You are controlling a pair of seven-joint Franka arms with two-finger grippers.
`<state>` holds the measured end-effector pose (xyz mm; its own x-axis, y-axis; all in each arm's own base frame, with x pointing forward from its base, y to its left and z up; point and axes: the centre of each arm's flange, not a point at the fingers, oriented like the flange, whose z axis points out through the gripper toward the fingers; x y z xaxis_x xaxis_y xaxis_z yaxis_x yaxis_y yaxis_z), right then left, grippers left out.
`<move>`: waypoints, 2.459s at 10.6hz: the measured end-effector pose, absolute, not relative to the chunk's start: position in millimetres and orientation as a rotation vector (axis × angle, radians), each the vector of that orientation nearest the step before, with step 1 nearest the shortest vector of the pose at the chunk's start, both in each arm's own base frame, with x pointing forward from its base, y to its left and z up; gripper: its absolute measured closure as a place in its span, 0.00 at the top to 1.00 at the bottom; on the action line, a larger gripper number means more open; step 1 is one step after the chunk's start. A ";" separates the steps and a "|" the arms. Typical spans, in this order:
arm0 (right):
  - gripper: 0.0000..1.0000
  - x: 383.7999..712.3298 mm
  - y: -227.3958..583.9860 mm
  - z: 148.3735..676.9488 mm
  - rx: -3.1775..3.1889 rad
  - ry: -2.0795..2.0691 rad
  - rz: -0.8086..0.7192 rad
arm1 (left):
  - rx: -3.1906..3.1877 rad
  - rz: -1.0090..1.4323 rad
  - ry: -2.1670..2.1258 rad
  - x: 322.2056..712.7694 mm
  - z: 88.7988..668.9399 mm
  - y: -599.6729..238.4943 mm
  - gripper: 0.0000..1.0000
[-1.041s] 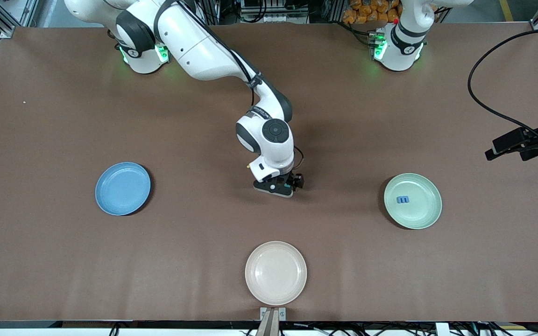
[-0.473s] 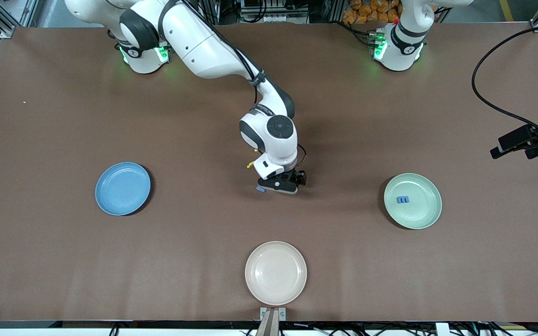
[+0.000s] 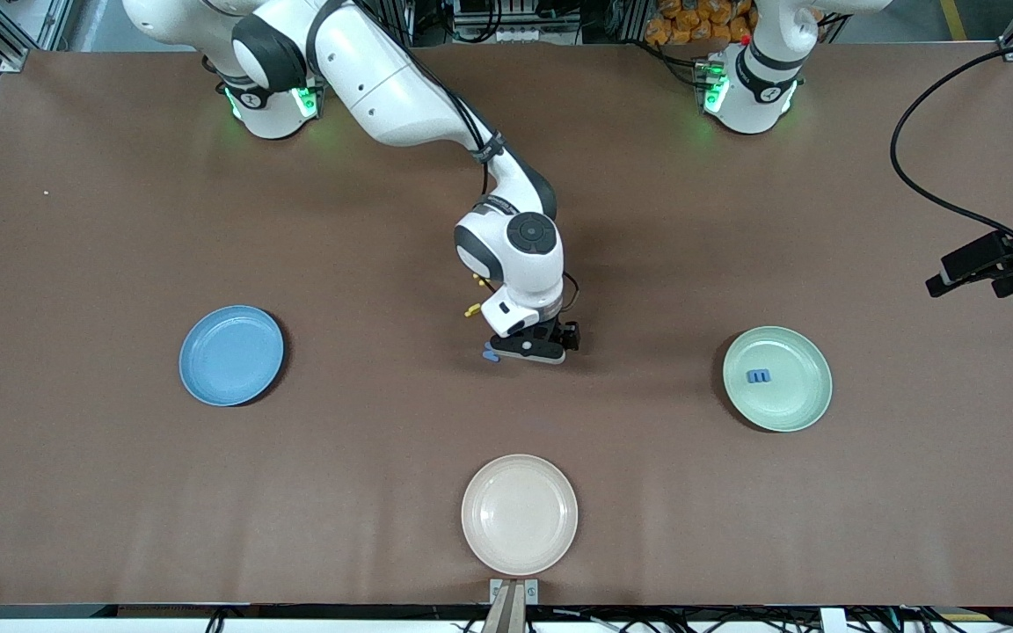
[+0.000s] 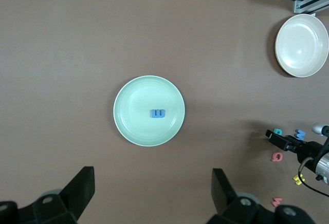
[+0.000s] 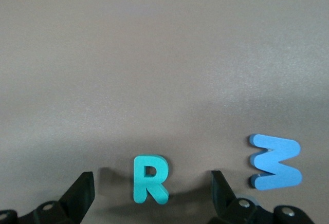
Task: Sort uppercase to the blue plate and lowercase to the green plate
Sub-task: 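Close the right gripper on the teal R letter, then place the teal R on the blue plate while the left gripper reaches letters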
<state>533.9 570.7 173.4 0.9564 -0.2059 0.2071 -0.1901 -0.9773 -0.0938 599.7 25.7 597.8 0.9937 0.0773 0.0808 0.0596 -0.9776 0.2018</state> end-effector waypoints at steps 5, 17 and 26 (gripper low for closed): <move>1.00 532.2 572.0 172.5 -3.048 0.278 -0.354 | 2.937 0.127 0.102 599.5 596.6 25.8 1.00; 0.29 534.2 576.9 186.4 -3.044 0.236 -0.415 | 2.935 0.130 0.094 598.7 598.2 22.9 1.00; 0.29 620.6 448.1 298.6 -3.219 0.144 -0.243 | 3.005 0.033 -0.114 589.7 585.5 -97.2 1.00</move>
